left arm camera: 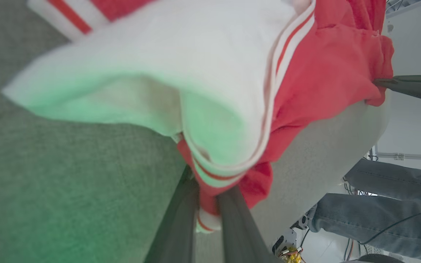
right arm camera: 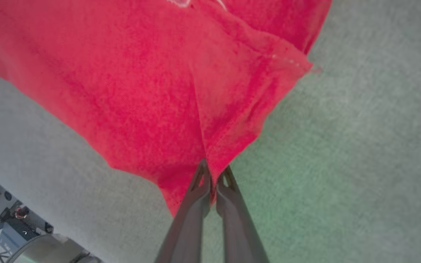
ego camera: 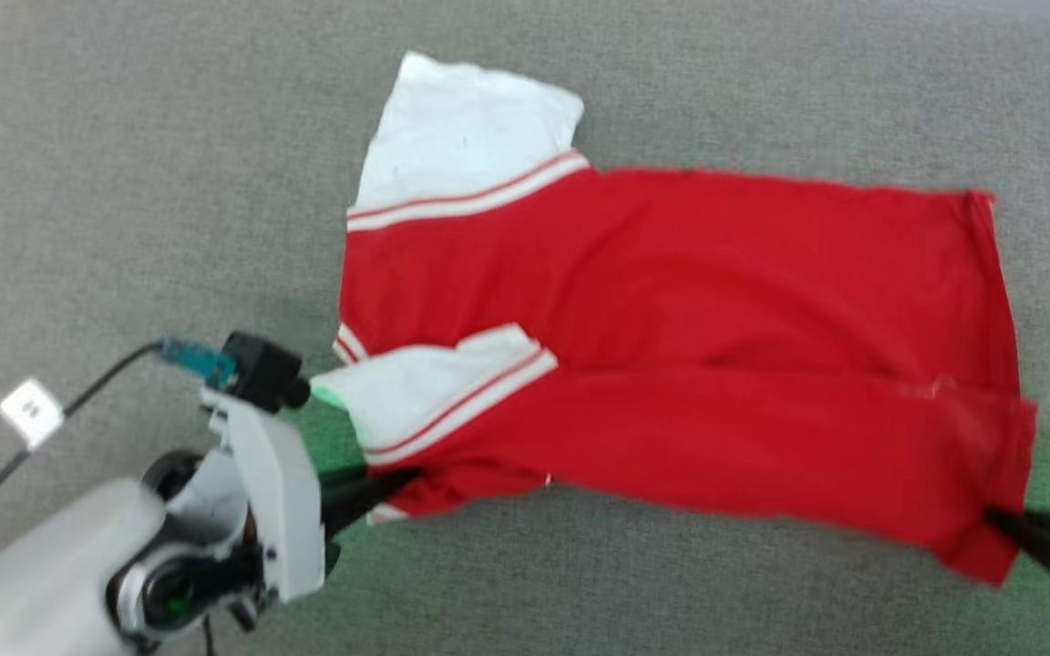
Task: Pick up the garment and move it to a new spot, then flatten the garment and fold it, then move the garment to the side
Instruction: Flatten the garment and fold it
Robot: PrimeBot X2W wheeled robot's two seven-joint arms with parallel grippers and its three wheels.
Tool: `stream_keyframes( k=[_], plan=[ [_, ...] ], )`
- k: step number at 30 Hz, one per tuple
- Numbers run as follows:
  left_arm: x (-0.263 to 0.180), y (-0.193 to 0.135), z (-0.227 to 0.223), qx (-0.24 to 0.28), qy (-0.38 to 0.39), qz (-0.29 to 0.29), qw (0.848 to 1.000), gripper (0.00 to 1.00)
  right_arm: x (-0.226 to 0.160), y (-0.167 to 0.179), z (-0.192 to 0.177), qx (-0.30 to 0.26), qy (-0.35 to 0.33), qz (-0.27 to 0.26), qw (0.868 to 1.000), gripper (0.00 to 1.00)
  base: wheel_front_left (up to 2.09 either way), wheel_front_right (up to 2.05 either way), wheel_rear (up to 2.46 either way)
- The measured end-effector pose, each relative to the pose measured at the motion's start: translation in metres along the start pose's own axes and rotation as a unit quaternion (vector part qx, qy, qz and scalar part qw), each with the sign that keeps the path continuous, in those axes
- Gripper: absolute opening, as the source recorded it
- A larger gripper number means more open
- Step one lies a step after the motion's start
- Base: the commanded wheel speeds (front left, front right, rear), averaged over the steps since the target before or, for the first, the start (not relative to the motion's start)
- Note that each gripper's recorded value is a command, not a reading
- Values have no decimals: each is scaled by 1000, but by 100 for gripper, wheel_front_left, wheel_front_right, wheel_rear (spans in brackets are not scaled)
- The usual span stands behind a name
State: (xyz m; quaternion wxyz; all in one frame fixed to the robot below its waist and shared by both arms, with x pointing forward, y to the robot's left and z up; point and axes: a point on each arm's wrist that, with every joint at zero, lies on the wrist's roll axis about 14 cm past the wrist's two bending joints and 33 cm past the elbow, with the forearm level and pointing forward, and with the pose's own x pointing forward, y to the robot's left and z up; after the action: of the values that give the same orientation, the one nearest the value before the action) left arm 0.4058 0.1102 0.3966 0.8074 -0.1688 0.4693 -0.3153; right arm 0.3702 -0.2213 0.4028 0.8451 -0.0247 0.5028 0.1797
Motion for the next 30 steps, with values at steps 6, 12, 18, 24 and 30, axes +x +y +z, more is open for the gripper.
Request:
stream_keyframes(
  k=[6, 12, 18, 24, 30],
  plan=[
    [-11, -4, -17, -6, -4, 2, 1000, 0, -11, 14, -19, 4, 7, -1, 1000, 0, 0, 0, 0],
    [-14, -12, -15, -2, -21, -4, 1000, 45, -23, 17, -11, 20, -30, -9, 999, 100, 0, 0, 0],
    [-22, -17, 2, 1, -94, 0, 996, 100, -37, 11, 26, 43, -135, -21, 990, 100, 0, 0, 0],
    [-43, -5, 27, -6, -220, 42, 975, 100, -46, -6, 74, 32, -253, -60, 965, 100, 0, 0, 0],
    [-62, 8, 58, 19, -328, 79, 941, 100, -47, -17, 119, 23, -373, -92, 923, 100, 0, 0, 0]
  ],
)
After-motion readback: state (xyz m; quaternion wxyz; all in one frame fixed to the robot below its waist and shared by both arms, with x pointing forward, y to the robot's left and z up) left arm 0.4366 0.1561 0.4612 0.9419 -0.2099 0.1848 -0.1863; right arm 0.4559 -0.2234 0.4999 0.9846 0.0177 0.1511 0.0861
